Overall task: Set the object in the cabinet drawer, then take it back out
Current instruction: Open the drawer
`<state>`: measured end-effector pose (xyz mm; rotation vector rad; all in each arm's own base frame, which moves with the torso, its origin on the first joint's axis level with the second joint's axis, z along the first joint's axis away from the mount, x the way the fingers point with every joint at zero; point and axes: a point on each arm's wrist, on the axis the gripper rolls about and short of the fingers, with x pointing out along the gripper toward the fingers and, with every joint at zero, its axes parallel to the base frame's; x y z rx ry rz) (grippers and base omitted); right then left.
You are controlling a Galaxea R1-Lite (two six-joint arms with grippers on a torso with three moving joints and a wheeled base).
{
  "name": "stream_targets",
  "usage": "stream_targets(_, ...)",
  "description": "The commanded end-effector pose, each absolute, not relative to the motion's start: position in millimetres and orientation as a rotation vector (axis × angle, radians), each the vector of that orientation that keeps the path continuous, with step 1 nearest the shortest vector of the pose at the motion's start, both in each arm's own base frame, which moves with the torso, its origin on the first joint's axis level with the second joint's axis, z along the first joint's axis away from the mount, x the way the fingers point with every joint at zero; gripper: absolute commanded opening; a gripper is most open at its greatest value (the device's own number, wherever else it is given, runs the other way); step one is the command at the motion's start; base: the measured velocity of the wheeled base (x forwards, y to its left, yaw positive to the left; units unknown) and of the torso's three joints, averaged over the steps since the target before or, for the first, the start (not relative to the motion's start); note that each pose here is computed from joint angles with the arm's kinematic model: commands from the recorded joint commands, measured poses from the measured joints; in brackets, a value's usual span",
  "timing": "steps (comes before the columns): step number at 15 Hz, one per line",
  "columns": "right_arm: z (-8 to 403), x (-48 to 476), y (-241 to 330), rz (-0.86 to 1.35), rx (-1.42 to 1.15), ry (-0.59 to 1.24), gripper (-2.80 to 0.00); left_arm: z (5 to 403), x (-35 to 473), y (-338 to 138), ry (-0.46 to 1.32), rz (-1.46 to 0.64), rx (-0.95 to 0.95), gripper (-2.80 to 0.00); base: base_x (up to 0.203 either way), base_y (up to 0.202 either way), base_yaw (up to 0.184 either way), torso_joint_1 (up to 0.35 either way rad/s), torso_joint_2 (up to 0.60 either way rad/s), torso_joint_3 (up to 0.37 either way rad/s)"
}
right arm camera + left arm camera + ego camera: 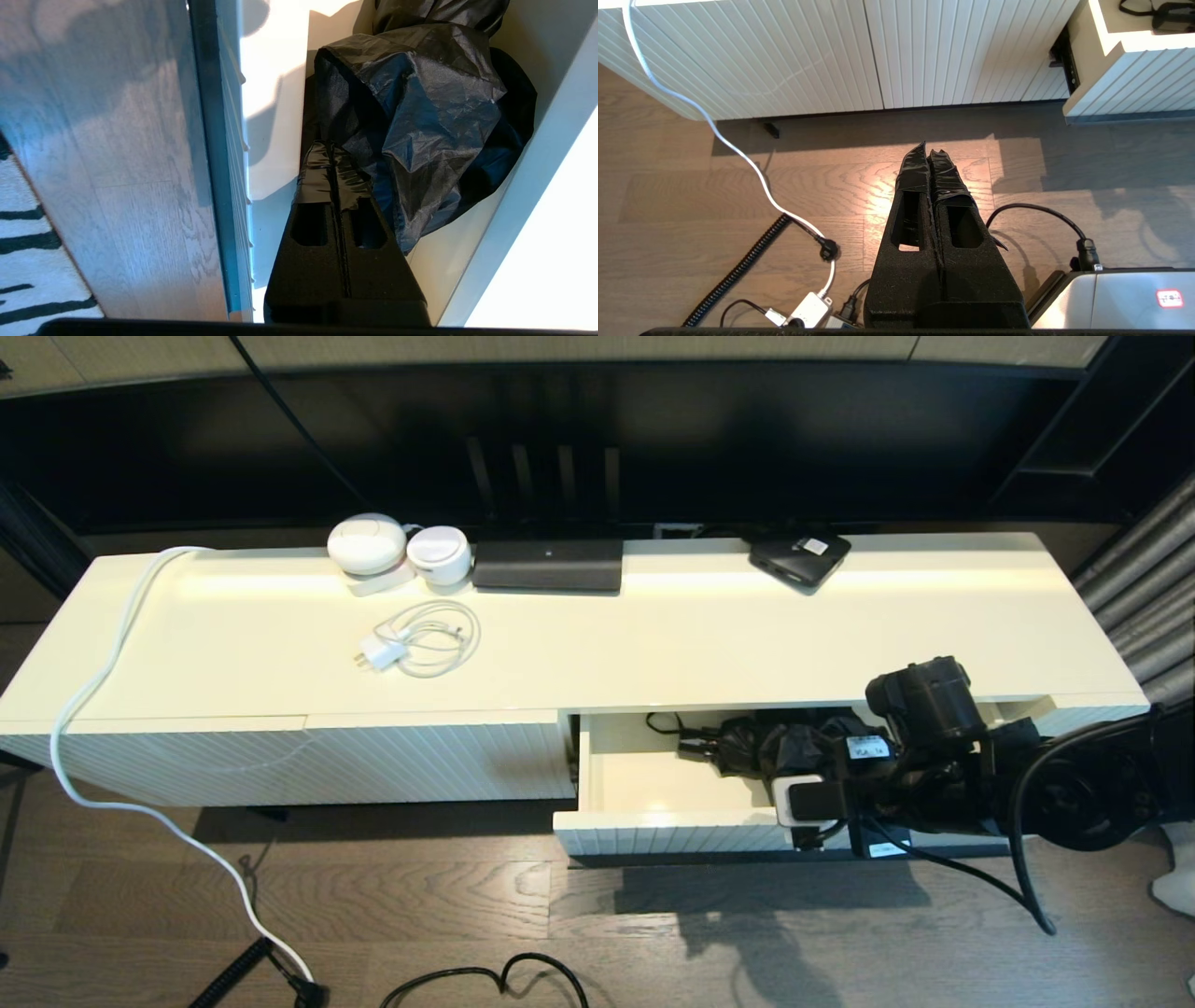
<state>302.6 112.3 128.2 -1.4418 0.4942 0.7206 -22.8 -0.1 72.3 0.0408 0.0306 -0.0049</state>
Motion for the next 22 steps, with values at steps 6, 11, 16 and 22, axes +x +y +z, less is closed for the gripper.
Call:
stream_targets(6, 115.3, 271.7, 106.9, 0.785, -1.452, 0.54, -2.8, 72.3, -23.0, -0.1, 0.029, -0.005, 0.041, -2.8, 0.0, 0.0, 0.0, 0.0, 0.0, 0.0)
stream_targets(11, 104.6, 258.6, 101.2, 0.815, -1.452, 0.585, -2.8, 72.3, -23.0, -0.1, 0.029, -0.007, 0.041, -2.8, 0.0, 0.0, 0.0, 0.0, 0.0, 0.0)
stream_targets(16, 105.2, 252.2, 99.1, 0.809, -1.452, 0.574, -2.8, 72.3, -23.0, -0.1, 0.029, -0.005, 0.041, -2.8, 0.0, 0.0, 0.0, 0.0, 0.0, 0.0)
stream_targets(22, 134.0, 240.6, 95.8, 0.737, -1.432, 0.48, -2.8, 72.3, -23.0, -0.1, 0.029, -0.005, 0.041, -2.8, 0.0, 0.0, 0.0, 0.0, 0.0, 0.0)
